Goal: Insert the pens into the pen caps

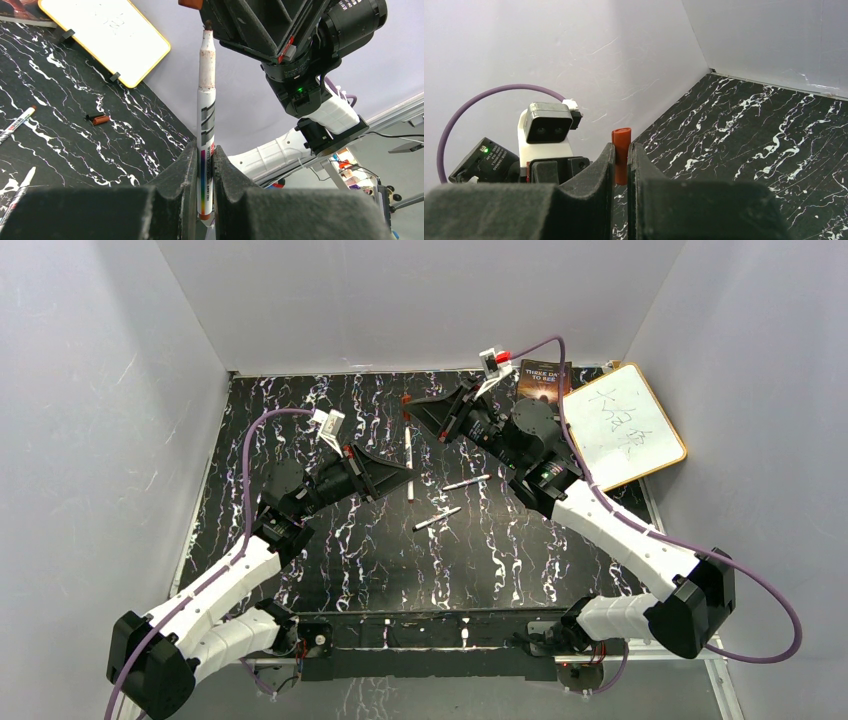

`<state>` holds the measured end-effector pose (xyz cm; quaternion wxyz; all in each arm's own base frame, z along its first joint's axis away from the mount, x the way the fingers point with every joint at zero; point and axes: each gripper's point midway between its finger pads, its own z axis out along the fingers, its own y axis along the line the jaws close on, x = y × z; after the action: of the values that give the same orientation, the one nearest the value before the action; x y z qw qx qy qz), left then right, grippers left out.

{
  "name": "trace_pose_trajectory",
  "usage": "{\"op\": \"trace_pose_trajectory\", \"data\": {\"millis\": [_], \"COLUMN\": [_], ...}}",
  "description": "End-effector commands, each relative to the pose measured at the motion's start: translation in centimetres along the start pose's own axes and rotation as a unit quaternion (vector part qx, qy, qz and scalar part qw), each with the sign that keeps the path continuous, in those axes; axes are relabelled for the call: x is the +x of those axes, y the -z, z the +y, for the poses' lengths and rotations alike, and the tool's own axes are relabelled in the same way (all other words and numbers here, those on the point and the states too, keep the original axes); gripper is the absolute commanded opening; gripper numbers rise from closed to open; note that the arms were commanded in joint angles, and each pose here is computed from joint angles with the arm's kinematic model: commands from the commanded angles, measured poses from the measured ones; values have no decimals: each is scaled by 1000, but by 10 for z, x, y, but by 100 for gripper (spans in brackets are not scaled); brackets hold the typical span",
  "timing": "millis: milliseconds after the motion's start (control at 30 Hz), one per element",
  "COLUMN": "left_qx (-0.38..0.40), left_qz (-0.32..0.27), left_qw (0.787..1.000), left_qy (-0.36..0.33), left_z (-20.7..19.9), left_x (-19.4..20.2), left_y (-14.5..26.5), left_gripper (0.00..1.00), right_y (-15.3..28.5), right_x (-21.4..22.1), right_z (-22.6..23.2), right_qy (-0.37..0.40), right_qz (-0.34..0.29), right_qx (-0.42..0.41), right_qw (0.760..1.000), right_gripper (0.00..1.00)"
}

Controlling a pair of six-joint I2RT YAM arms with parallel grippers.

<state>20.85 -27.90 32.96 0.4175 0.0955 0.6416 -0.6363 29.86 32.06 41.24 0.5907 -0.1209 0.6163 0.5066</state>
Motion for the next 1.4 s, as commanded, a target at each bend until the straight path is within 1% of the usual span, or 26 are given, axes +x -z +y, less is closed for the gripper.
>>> {"op": "trace_pose_trajectory", "data": {"millis": [0, 633, 833, 1100, 1367], "left_qx": [23, 22, 26, 48, 58], "left_qz": [-11, -16, -11, -5, -6], "left_qw": [999, 999, 999, 997, 996], "left_qy": [-23, -33, -36, -63, -73], "left_z": [-18, -20, -23, -33, -35], "left_x": [-9, -14, -13, -12, -11], "left_y": [1, 1, 2, 5, 4], "left_gripper": [0, 0, 0, 0, 0], "right_y": [6, 15, 11, 8, 12], "right_x": [-25, -22, -22, -18, -22], "right_z": [24, 23, 22, 22, 23], "right_qy": [5, 4, 5, 3, 3], "right_qz": [-34, -30, -30, -25, -26], "right_qx": [-35, -27, -30, -34, -31], "right_qw": [999, 999, 999, 999, 999], "right_gripper": [0, 0, 0, 0, 0]}}
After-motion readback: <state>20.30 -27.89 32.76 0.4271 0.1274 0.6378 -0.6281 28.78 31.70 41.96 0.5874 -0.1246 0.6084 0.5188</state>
